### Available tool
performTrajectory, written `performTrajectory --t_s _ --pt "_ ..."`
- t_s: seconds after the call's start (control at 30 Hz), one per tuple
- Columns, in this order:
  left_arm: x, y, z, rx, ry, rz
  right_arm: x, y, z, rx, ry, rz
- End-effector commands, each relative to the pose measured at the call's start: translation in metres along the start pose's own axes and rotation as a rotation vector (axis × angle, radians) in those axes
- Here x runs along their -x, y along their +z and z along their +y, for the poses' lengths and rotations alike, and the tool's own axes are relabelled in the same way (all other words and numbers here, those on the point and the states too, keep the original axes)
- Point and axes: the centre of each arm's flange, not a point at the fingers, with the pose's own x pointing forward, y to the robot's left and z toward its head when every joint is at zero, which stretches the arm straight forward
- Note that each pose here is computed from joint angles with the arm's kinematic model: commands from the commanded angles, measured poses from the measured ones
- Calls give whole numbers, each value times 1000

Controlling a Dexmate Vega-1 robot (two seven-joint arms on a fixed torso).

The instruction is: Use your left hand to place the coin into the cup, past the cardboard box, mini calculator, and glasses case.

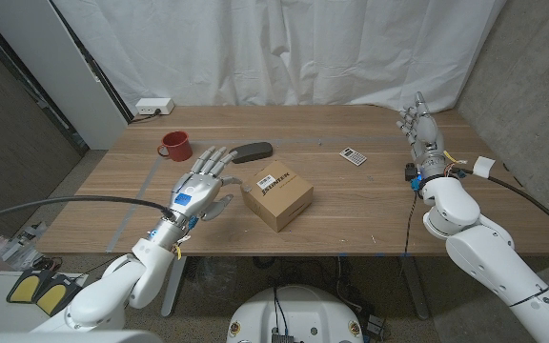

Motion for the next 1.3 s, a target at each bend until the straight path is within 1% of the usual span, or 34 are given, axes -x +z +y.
performTrajectory --t_s 0.03,0.63,0.87,1.3 --pt "-7 -1 -10 16 2 -7 2 0 0 4 -4 8" --pt "-11 0 -22 73 -20 -11 1 0 2 6 -5 13" --pt "-13 3 -22 98 -16 -36 0 0 3 5 -3 13" --pt "-16 2 -24 113 -19 -40 -1 0 1 10 -5 19"
